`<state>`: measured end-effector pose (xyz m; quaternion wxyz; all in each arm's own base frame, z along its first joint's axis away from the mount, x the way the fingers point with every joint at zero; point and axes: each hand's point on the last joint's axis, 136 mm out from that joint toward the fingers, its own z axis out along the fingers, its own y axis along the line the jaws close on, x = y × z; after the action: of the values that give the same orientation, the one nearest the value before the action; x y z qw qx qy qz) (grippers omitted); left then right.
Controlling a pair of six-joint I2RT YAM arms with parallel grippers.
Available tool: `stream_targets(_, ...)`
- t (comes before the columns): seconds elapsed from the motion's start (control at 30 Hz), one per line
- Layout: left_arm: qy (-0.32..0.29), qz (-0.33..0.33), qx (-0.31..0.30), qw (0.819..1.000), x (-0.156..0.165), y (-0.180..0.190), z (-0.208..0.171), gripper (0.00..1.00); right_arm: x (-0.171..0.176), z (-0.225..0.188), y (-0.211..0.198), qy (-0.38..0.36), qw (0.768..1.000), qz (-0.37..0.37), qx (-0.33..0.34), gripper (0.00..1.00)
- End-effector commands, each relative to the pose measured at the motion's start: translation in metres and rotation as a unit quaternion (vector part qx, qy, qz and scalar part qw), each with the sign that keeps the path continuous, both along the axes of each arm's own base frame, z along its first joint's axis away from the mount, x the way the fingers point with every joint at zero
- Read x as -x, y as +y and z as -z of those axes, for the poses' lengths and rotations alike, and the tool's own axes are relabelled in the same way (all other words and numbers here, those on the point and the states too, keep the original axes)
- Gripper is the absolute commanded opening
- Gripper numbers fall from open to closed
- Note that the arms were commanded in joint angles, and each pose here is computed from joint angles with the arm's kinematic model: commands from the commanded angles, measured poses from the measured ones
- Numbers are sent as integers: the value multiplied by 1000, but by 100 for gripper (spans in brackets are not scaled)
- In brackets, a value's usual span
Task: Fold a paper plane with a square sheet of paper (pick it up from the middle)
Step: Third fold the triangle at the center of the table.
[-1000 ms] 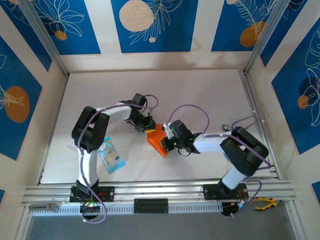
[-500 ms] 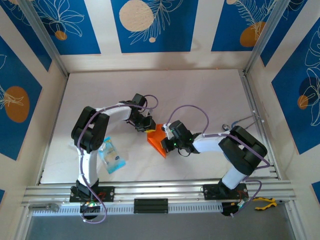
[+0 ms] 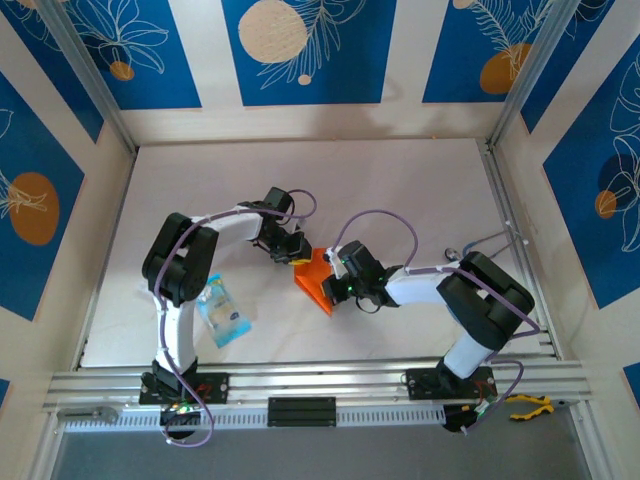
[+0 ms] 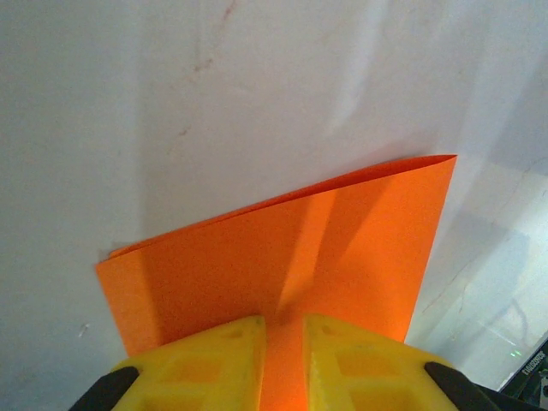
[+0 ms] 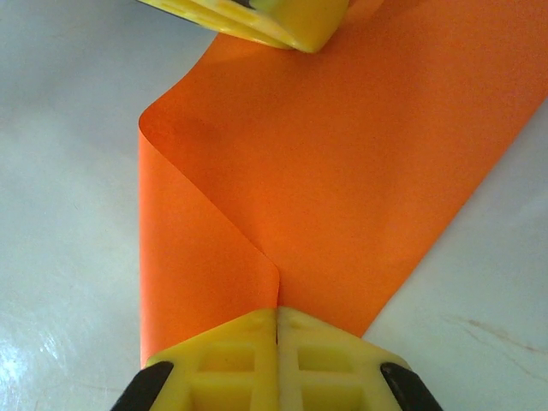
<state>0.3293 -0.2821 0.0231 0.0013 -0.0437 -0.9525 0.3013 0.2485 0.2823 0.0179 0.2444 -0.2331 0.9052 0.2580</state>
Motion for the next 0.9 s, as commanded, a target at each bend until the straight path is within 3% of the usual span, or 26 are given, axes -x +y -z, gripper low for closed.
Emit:
stream_targets(0.0,-7,-2,-16,1000,-1,3,-13,23,3,13,-6,20,1000,10,18,1)
stream_targets(0.33,-68,-14,12,998,-14,-1,-71,30,3,14,-6,25,999,18,22,1)
stream_targets(0.67,-56,-82,108,989,24,3,-87,8,-4,14,-6,27,998,54,19,1)
stream_targets(0.87,-38,-104,140,984,39,2,-80,5,-7,15,-7,28,997,72,17,1)
